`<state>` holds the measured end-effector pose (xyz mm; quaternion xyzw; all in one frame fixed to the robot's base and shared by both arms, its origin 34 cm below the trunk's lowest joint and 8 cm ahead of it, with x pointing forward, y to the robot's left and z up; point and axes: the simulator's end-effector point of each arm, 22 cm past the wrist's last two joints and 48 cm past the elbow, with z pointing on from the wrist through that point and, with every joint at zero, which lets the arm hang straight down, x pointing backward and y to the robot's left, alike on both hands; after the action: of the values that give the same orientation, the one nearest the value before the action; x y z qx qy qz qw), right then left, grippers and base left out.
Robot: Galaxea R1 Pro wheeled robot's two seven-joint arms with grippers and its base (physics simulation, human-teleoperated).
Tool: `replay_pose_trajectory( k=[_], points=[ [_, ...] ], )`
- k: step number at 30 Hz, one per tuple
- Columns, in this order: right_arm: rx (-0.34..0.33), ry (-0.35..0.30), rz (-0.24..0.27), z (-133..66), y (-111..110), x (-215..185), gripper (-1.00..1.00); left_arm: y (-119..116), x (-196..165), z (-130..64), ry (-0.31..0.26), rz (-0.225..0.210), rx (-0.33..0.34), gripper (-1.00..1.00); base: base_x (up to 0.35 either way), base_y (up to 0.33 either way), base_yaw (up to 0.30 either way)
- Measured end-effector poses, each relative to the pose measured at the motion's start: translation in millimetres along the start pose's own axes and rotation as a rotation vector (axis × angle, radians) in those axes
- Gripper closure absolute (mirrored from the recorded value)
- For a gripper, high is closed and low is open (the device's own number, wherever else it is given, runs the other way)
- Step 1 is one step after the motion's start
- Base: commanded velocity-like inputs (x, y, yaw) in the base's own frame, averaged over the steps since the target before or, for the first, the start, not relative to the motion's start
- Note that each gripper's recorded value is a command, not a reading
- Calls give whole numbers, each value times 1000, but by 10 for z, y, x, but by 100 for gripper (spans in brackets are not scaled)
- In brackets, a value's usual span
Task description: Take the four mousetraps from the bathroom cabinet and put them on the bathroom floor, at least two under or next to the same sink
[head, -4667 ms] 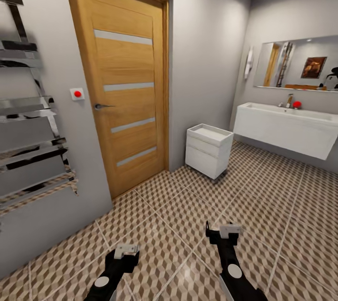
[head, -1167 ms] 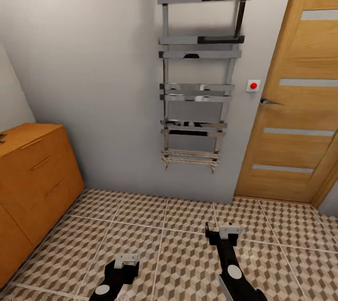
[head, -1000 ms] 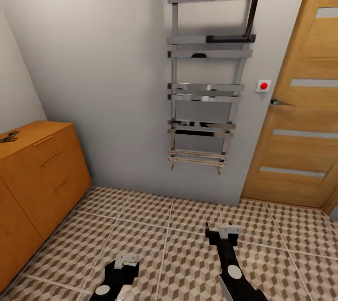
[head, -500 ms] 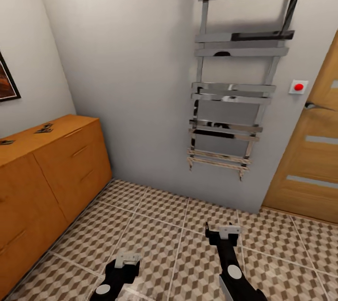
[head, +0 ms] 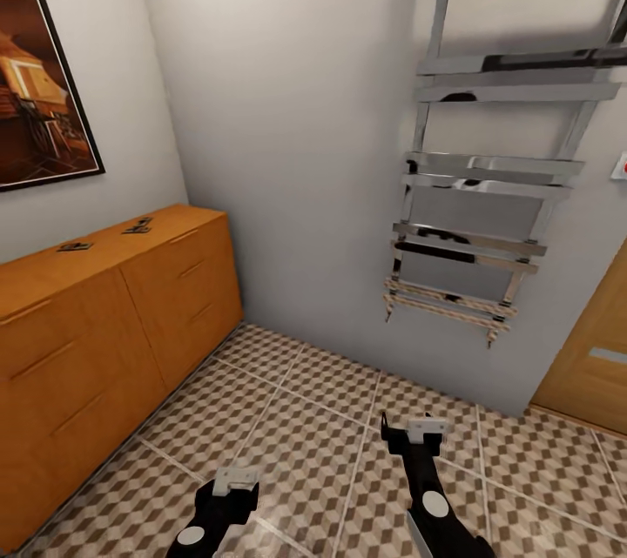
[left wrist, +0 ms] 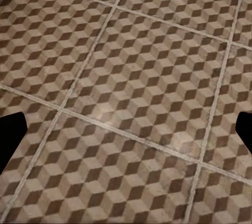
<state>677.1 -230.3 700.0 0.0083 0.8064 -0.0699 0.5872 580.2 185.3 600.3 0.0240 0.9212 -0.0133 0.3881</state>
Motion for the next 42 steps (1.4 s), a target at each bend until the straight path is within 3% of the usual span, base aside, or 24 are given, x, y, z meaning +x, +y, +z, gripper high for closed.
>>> replay_pose_trajectory(
  k=[7, 42],
  points=[
    [1, -3, -2, 5, -18, -3, -100, -9, -6, 2, -2, 1, 4, -100, 0, 0, 148],
    [3, -8, -4, 11, -40, -19, -100, -17, -98, -2, -25, 4, 10, -100, 0, 0, 3]
  ],
)
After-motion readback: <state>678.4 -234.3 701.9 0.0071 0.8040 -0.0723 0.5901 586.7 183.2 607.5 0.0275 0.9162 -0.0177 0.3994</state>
